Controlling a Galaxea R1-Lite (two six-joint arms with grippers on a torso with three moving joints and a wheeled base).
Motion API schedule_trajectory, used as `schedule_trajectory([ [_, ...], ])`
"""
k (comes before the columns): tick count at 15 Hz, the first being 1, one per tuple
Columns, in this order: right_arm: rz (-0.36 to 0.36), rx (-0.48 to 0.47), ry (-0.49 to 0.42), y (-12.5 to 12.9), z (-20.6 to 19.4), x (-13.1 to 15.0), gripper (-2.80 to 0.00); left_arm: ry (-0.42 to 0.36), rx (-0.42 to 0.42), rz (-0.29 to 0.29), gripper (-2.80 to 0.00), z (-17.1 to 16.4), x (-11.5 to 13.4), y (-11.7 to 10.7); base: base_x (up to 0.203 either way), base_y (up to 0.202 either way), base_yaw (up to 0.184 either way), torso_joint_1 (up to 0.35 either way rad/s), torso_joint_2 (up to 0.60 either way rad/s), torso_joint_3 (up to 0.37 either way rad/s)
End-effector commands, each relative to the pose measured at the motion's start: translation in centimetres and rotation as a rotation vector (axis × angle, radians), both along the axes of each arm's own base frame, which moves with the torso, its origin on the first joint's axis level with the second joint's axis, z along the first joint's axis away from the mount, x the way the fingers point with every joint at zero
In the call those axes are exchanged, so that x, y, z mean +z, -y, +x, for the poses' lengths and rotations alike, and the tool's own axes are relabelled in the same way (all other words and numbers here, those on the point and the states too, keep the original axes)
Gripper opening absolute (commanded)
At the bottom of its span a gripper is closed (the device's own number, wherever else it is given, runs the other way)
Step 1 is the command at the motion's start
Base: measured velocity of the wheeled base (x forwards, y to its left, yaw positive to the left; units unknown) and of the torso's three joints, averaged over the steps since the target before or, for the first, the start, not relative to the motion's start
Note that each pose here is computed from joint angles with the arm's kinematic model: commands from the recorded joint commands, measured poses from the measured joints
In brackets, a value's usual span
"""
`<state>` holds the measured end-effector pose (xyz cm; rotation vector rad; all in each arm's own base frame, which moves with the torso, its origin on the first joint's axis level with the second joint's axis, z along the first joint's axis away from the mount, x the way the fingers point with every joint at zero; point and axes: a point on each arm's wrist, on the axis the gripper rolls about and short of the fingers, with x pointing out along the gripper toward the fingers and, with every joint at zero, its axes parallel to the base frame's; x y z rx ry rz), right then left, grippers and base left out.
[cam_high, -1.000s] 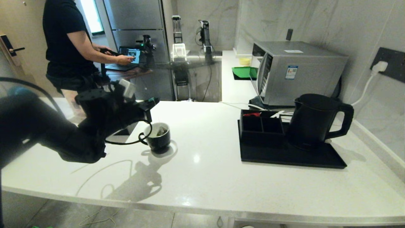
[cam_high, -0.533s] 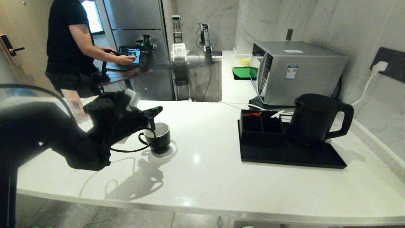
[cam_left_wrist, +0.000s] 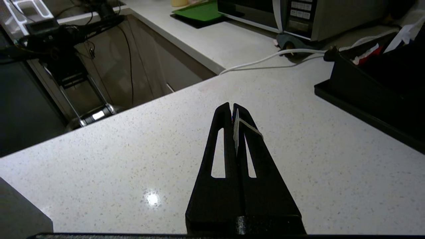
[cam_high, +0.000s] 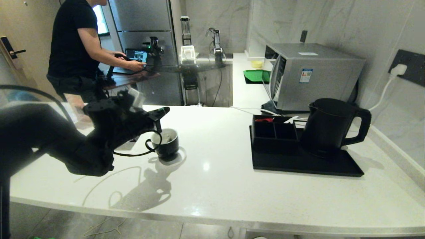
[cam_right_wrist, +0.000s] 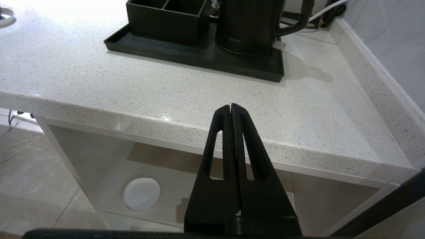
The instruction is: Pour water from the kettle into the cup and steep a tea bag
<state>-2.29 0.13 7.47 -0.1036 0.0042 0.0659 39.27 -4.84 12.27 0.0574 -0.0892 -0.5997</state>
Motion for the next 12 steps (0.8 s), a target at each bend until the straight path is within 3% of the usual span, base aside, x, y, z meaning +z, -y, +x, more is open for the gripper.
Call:
schedule_trajectory([
  [1, -0.002, 0.001, 0.000, 0.0, 0.0, 0.0, -2.80, 0.042, -0.003, -0.004, -2.80, -0.5, 1.5, 0.0, 0.000, 0.000, 0.000, 0.000, 0.00, 0.000],
  [12, 0.000, 0.002, 0.000, 0.0, 0.0, 0.0, -2.80, 0.086, -0.003, -0.008, -2.80, -1.9, 6.0, -0.2, 0.000, 0.000, 0.000, 0.000, 0.00, 0.000],
])
